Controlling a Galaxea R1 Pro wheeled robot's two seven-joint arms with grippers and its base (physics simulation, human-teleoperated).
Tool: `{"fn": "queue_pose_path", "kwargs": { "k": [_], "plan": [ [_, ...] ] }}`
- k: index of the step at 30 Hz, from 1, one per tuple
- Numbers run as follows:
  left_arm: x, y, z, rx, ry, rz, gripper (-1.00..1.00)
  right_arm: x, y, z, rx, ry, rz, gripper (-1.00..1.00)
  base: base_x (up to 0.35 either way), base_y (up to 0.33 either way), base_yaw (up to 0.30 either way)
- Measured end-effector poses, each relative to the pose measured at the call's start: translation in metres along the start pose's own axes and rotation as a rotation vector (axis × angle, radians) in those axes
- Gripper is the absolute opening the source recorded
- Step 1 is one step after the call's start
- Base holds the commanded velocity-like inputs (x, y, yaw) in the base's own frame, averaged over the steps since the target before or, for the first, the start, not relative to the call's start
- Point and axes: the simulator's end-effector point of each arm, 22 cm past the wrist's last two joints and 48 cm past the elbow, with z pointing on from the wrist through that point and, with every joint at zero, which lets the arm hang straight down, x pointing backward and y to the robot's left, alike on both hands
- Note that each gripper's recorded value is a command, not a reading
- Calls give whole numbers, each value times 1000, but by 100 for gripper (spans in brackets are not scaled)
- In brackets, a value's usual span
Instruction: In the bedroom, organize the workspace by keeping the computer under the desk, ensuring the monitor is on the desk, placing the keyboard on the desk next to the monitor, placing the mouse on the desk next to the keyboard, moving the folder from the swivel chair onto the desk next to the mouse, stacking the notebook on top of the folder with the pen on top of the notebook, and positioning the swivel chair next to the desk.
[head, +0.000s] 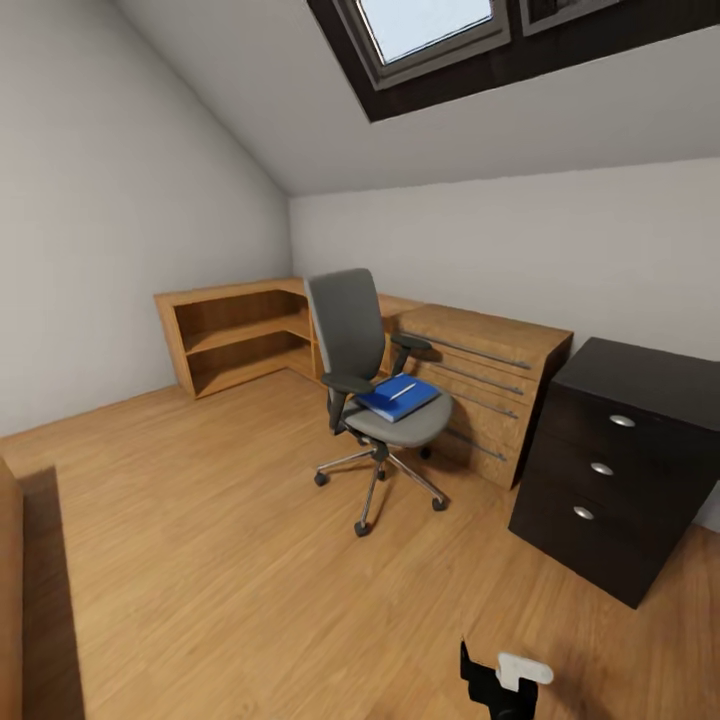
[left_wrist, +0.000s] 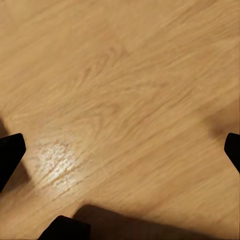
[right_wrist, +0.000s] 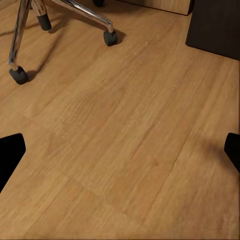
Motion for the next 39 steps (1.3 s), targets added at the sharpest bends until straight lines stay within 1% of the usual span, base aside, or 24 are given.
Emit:
{"fn": "queue_pose_path", "kwargs": {
  "k": [3, 8, 11, 12, 13, 17, 19, 20, 22, 27, 32, 36, 37, 39],
  "plan": [
    [-2, 5, -3, -9, -22, -12, 100, -2, -4, -5, 5, 6, -3, 100, 0, 0, 0],
    [0, 9, -10, -18, -12, -6, 100, -11, -3, -9, 4, 5, -6, 100, 0, 0, 0],
    [5, 13, -13, -24, 3, 3, 100, -16, -2, -11, 4, 9, -7, 100, 0, 0, 0],
    [29, 20, -12, -27, 55, 26, 100, -18, -2, -12, 6, 11, -5, 100, 0, 0, 0],
    [30, 19, -13, -23, 62, 31, 100, -20, -2, -13, 6, 11, -5, 100, 0, 0, 0],
    [23, 8, -15, 31, 69, 35, 100, -28, -2, -15, 8, 10, -3, 100, 0, 0, -28],
    [24, -3, -17, 86, 83, 39, 100, -32, -2, -17, 9, 9, -3, 100, 0, 0, -163],
    [24, -4, -18, 97, 87, 40, 100, -34, -2, -17, 10, 9, -3, 100, 0, 0, -195],
    [24, -7, -21, 117, 93, 43, 100, -38, -2, -19, 10, 9, -3, 100, 0, 0, -193],
    [19, -7, -29, 131, 96, 46, 100, -48, 0, -22, 10, 10, -2, 100, 0, 0, -92],
    [10, -8, -36, 136, 89, 45, 100, -57, 2, -26, 9, 13, -2, 100, 0, 0, -13],
    [-4, -7, -42, 133, 52, 32, 100, -65, 3, -29, 8, 13, -2, 100, 0, 0, -3],
    [-13, -8, -43, 132, 18, 19, 100, -67, 3, -29, 8, 12, -3, 100, 0, 0, 0],
    [-17, -7, -46, 132, 13, 16, 100, -71, 3, -31, 9, 12, -3, 100, 0, 0, 0]
  ]
}}
